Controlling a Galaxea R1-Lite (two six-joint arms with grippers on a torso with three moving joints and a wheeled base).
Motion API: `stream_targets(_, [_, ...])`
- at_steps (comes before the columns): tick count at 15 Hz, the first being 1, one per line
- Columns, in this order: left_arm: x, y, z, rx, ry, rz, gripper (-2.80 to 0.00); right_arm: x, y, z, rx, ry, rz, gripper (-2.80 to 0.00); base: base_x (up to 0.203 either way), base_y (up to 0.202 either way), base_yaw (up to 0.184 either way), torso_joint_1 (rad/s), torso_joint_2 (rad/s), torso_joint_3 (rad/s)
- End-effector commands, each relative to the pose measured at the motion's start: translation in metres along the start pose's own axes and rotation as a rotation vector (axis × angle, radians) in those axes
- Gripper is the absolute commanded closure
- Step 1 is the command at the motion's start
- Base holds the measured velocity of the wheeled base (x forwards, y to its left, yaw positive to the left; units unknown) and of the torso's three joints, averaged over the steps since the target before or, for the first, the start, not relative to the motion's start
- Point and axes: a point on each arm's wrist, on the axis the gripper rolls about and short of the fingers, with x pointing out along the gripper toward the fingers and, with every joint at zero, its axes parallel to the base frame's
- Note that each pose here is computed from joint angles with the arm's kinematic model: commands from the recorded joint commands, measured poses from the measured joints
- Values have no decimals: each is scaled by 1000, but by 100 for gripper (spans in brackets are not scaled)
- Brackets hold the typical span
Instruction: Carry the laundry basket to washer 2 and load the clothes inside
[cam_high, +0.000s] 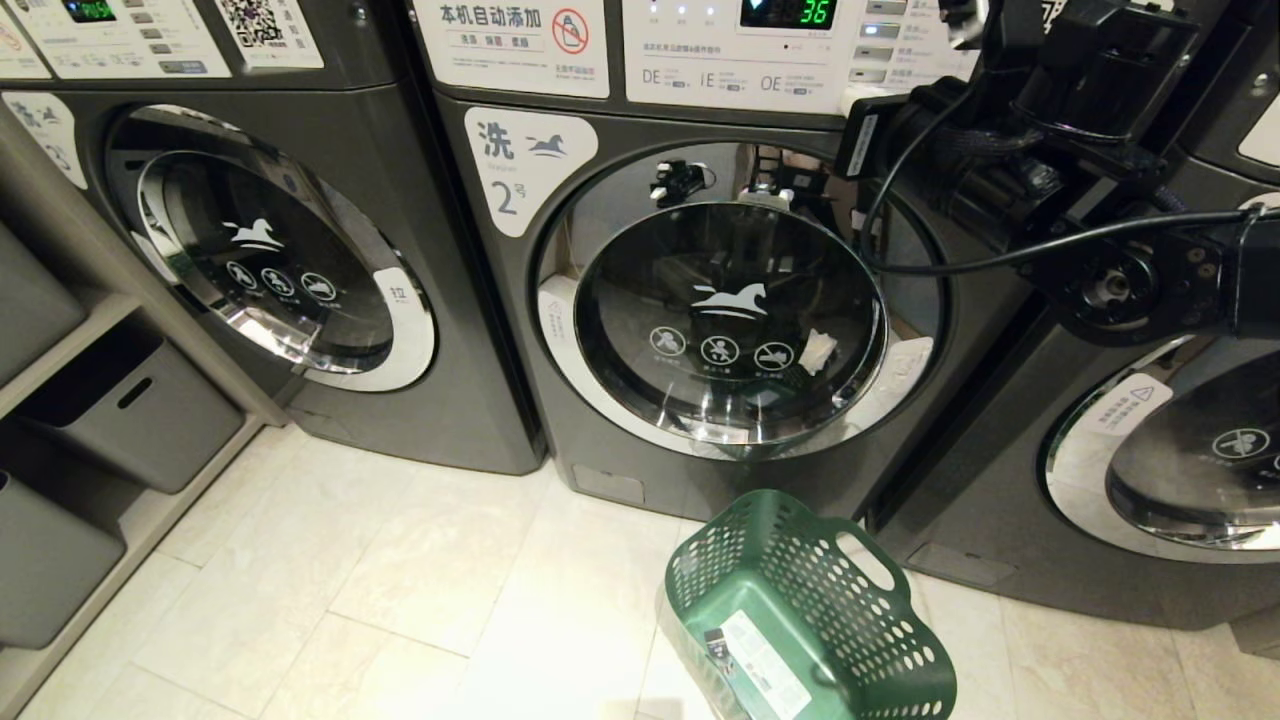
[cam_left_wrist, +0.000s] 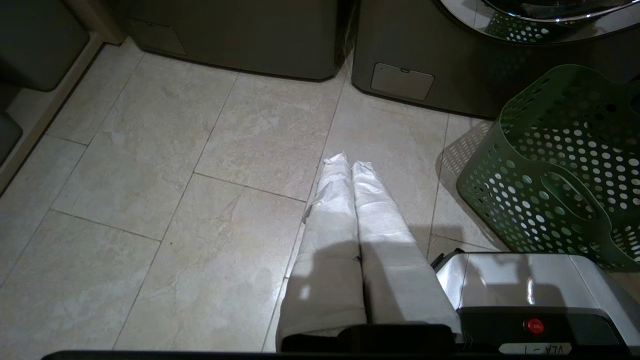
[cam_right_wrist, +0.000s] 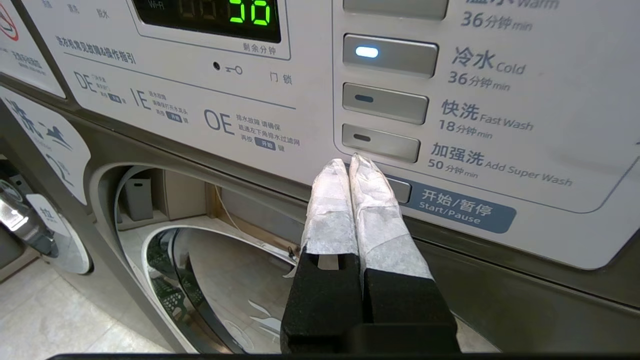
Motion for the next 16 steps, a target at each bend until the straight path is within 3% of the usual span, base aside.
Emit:
stream_targets(1, [0, 0, 0, 0, 2, 1, 0, 1, 0, -4, -4, 8, -2, 0, 0, 0, 0, 0, 0, 0])
stream_targets(16, [0, 0, 0, 0, 2, 1, 0, 1, -17, 0, -30, 1, -49, 0, 0, 0, 0, 0, 0, 0])
